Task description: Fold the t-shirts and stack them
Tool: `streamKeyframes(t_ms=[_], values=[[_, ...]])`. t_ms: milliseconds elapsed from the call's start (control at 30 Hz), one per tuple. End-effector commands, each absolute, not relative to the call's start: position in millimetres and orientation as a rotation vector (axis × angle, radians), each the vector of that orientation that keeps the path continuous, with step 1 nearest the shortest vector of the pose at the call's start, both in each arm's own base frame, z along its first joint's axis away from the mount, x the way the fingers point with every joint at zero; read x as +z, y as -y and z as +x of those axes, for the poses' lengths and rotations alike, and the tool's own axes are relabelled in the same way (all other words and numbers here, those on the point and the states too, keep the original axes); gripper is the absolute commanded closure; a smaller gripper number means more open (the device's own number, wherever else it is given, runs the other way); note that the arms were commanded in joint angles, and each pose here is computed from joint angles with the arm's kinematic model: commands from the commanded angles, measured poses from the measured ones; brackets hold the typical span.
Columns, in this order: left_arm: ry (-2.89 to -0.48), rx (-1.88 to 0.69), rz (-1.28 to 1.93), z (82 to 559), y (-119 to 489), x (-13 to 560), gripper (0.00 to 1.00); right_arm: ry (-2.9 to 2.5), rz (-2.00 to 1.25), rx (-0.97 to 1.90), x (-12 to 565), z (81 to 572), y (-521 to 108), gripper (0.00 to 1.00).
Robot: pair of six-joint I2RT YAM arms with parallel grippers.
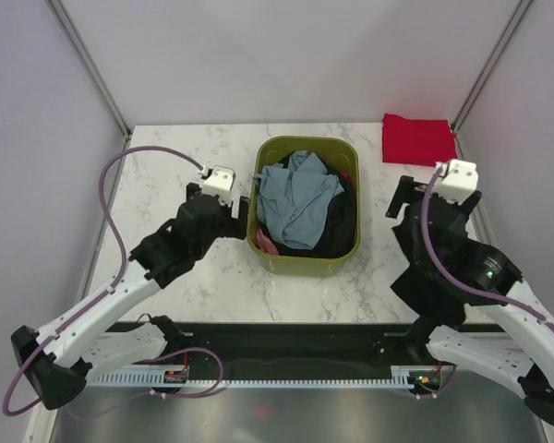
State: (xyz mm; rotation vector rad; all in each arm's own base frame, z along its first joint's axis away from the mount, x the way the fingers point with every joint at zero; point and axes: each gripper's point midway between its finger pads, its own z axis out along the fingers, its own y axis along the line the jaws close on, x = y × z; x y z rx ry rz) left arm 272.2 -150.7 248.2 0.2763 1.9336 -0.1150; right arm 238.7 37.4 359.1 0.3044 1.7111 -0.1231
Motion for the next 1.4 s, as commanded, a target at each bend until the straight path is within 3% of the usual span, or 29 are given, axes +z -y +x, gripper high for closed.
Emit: streamKeyframes(t_ms=[0, 200, 300, 400, 433, 500, 533, 733, 900, 1100, 1367], values=[[-2.033, -0.271, 0.333, 281.3, 189.4, 246.8, 0.05, -1.742, 0.361, -0.004, 344.7, 231.7, -44.6, 0.02], [-2.28, -0.33, 0.384, 316.2, 216.3, 199.7, 0.15, -1.86, 0.284, 0.052, 298.5, 236.4, -71.9, 0.02], [-2.37, -0.283, 0.378, 329.5, 209.5, 176.5, 0.27, -1.903, 0.262, 0.045, 278.9, 235.9, -76.4, 0.02], [-2.463, -0.206, 0.355, 332.3, 193.2, 151.9, 0.48, -1.924, 0.247, 0.047, 265.3, 231.1, -74.9, 0.02], [-2.482, -0.205, 0.347, 331.5, 190.2, 146.8, 0.69, -1.915, 0.254, 0.057, 265.9, 228.9, -72.9, 0.02], [-2.512, -0.225, 0.271, 330.7, 183.7, 142.0, 0.95, -1.916, 0.252, 0.058, 262.7, 227.0, -71.1, 0.02], [-2.52, -0.233, 0.219, 330.1, 181.3, 141.9, 0.98, -1.921, 0.246, 0.063, 259.5, 225.4, -71.0, 0.02], [-2.471, -0.453, -0.451, 310.3, 178.2, 154.9, 0.98, -1.941, 0.24, 0.064, 247.3, 223.0, -71.5, 0.02], [-2.119, -0.816, -1.094, 302.4, 177.4, 153.8, 0.98, -1.955, 0.223, 0.094, 244.0, 222.9, -77.8, 0.02], [-1.759, -0.898, -1.396, 332.2, 160.3, 172.4, 0.98, -1.967, 0.206, 0.122, 240.8, 219.7, -80.9, 0.02], [-1.451, -0.717, -1.519, 397.4, 118.6, 217.0, 0.98, -1.971, 0.205, 0.165, 241.8, 214.1, -81.9, 0.02]])
